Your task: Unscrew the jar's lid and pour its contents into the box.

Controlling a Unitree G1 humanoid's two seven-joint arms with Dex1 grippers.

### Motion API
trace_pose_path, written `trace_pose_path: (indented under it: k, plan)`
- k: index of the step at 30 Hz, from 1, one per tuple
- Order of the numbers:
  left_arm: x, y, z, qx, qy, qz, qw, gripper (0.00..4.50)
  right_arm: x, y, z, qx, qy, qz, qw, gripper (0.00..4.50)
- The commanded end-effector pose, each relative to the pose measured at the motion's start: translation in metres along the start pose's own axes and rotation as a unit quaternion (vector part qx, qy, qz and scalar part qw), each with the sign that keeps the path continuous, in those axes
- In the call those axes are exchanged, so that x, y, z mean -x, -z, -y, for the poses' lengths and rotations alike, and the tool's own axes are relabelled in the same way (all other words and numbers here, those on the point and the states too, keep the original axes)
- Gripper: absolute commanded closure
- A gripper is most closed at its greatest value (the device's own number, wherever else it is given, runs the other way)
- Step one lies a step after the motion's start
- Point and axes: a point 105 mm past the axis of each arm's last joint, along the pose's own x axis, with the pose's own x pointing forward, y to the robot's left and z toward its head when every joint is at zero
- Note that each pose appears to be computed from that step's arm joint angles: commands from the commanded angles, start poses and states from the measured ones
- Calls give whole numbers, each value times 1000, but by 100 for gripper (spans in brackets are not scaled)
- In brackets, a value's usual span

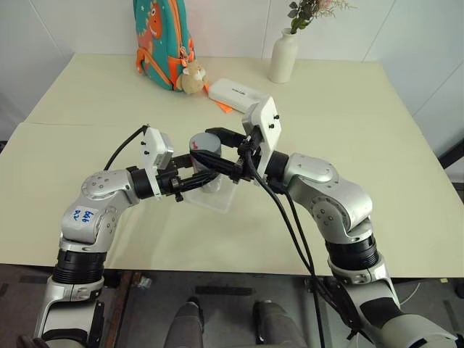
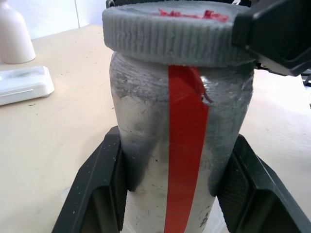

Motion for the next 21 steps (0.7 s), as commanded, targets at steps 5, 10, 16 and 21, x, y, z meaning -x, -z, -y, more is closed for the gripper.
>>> trace_pose_path:
  k: [5,10,16,21]
  plan:
    - [7,-32,23,-4,177,25,984,250,29,-24,-21,27,-197,15,980,195]
    - [14,-29,33,5,232,7,973,250,37,-30,-18,38,-233,-2,972,195]
    - [7,-28,34,3,221,16,975,250,38,-32,-14,39,-227,-2,973,195]
    - [7,-27,36,-2,219,18,976,250,36,-32,-15,33,-222,5,974,160]
